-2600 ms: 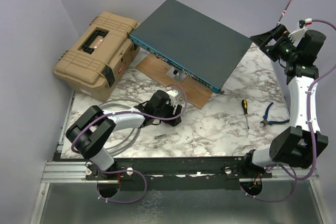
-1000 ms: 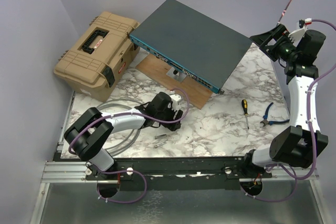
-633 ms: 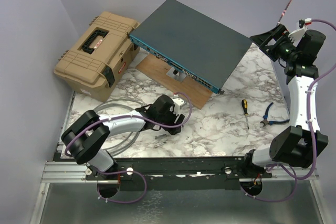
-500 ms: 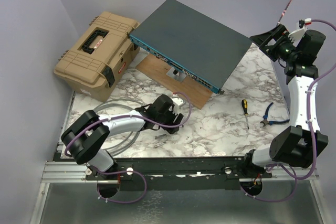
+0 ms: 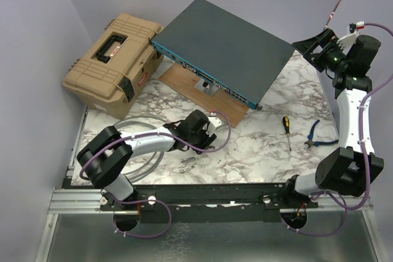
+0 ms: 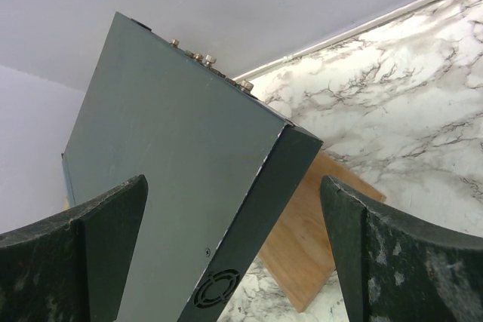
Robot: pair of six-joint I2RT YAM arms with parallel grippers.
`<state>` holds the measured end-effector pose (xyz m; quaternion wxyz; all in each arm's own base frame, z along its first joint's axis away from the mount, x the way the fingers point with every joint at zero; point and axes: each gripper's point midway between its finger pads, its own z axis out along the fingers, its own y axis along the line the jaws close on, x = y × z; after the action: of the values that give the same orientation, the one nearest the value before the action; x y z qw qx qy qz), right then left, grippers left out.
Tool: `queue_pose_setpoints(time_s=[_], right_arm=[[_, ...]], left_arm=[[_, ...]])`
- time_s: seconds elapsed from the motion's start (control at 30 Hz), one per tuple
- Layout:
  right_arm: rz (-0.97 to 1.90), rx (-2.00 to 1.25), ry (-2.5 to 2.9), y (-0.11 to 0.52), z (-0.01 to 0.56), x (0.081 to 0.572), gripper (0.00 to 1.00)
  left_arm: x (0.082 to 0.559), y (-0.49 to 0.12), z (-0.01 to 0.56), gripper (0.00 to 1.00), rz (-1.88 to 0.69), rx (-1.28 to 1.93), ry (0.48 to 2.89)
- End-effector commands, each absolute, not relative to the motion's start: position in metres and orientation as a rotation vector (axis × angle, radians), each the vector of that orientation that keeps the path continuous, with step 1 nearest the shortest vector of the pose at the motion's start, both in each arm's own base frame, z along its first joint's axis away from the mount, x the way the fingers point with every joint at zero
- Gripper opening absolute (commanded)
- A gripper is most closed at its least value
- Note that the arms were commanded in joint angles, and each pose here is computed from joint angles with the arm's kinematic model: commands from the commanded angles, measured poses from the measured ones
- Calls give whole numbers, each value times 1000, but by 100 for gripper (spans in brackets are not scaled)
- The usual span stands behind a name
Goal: Insert the plug into the switch port
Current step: Pick up the connector from the center of the board.
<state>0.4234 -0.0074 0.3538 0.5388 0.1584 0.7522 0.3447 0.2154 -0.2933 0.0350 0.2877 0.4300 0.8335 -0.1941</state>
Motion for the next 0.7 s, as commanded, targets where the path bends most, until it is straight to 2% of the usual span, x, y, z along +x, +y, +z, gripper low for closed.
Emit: queue_pose_setpoints(time_s=[0.0,0.47,0.67], right_arm=[[839,361,1787,-4,353,425,99],[842,363,1789,-4,352,426,99],[841,363,1787,-5,353,427,99]], left_arm=[[214,-299,33,46,-485,1270,2178],[210,-295,19,33,-411,1373,2198],[204,-289,14,31,-376,1417,2222]])
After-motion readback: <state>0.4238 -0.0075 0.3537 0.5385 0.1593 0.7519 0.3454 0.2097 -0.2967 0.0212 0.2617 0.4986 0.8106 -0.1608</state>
